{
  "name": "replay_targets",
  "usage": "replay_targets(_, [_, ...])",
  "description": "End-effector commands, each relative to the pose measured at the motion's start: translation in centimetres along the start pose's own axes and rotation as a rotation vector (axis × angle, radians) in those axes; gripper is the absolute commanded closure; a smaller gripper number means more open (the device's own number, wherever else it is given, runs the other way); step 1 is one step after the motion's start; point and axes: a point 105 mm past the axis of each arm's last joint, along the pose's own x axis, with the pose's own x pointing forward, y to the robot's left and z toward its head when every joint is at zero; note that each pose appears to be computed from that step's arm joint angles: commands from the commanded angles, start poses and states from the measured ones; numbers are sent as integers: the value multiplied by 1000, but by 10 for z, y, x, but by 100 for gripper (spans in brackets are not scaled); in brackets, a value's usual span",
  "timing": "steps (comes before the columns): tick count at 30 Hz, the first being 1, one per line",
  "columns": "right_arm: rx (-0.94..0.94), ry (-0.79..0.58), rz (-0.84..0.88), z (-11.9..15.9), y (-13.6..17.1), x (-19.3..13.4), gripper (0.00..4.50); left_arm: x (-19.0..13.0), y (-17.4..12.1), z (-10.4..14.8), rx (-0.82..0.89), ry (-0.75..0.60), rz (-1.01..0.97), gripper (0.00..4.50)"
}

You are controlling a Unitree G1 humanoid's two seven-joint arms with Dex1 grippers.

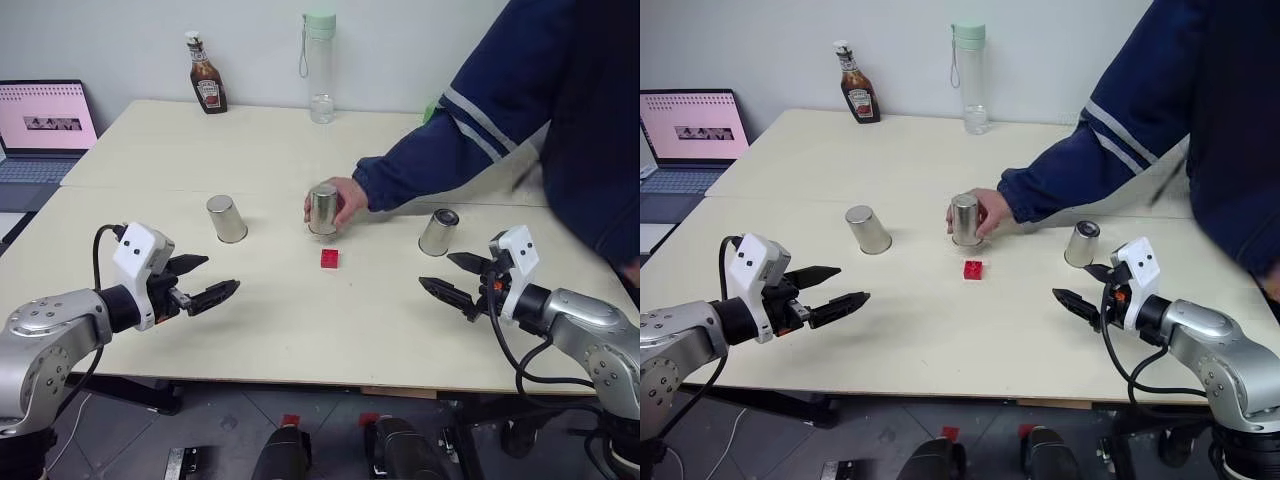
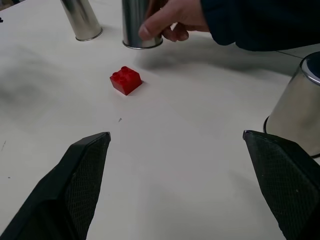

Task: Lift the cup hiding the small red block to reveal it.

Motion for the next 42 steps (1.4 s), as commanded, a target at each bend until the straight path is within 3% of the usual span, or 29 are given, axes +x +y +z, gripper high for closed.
replay_targets(1, [-28, -34, 2, 12, 1, -2, 0, -3, 0, 7, 37, -13, 6, 3])
replay_targets(42, [-7, -36, -31, 7, -3, -4, 0, -4, -2, 12, 58, -12, -2, 3])
